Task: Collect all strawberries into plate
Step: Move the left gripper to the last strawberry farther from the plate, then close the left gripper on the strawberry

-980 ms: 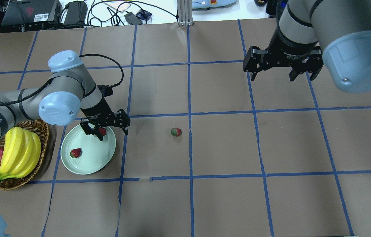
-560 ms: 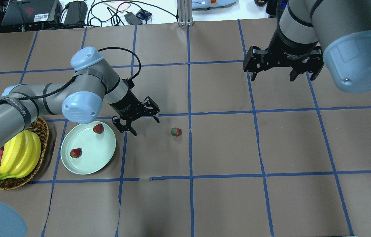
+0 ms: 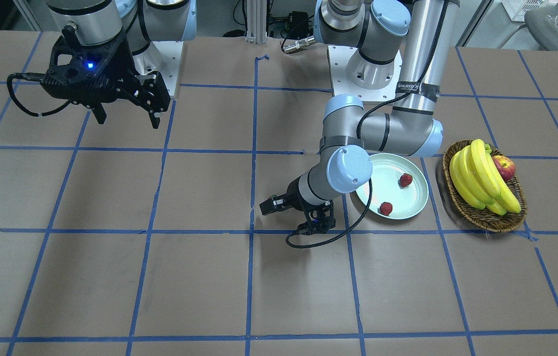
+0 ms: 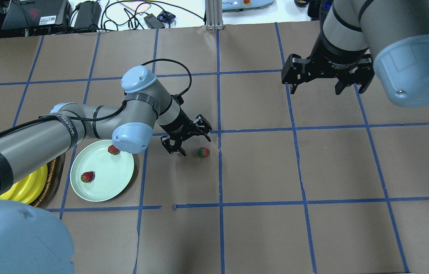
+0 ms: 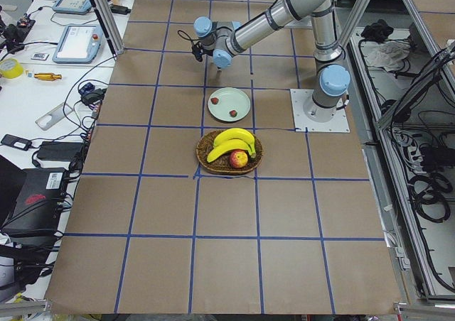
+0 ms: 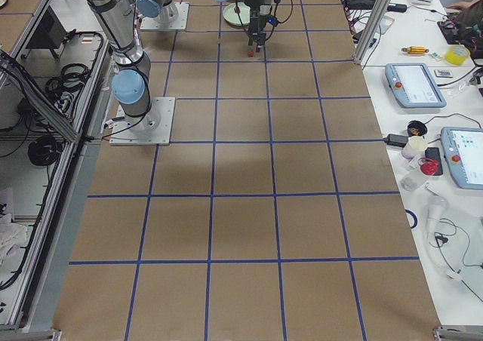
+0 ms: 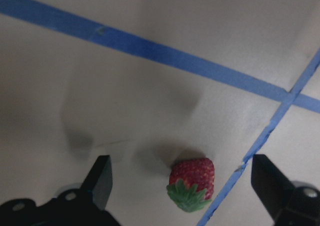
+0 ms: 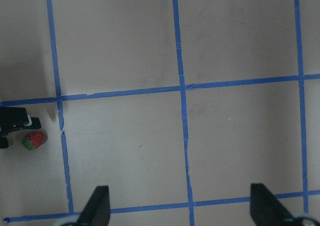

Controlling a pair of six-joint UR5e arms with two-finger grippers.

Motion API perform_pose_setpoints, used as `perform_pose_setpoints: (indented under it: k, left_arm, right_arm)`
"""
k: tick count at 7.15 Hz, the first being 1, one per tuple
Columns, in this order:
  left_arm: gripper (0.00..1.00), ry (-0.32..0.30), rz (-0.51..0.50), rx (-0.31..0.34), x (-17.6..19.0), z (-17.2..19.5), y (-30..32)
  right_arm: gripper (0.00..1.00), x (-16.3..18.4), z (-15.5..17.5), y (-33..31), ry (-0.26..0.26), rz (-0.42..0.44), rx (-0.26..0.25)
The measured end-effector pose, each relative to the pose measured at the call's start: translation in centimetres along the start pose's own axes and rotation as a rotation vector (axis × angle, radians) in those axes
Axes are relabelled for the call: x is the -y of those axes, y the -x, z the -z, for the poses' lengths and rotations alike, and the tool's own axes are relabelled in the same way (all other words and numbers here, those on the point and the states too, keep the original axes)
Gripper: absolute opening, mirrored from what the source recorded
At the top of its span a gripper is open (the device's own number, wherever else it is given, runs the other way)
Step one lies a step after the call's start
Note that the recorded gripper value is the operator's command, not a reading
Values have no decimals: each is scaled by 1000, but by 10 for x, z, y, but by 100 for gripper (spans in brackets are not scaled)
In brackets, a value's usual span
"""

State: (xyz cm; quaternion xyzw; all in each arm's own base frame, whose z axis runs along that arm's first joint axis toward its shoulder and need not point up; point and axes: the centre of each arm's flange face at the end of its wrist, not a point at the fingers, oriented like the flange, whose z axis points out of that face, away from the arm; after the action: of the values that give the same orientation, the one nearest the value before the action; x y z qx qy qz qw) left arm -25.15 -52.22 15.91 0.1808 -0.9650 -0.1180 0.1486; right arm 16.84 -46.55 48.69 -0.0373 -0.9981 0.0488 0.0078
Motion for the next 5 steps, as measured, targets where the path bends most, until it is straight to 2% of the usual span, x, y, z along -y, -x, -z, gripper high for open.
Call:
perform_pose_setpoints:
  k: [2,3,5]
  left_arm:
    - [74,-16,26,31,-4,-5,-3]
    - [67,-19,37,35,-5,-4,-4]
    - [68,-16,53,39,-10,-7,-8]
  right_arm:
    - [100,0,0,0,1,0,-1]
    - [100,0,0,0,1,0,-1]
    - [100,-1,0,0,1,0,0]
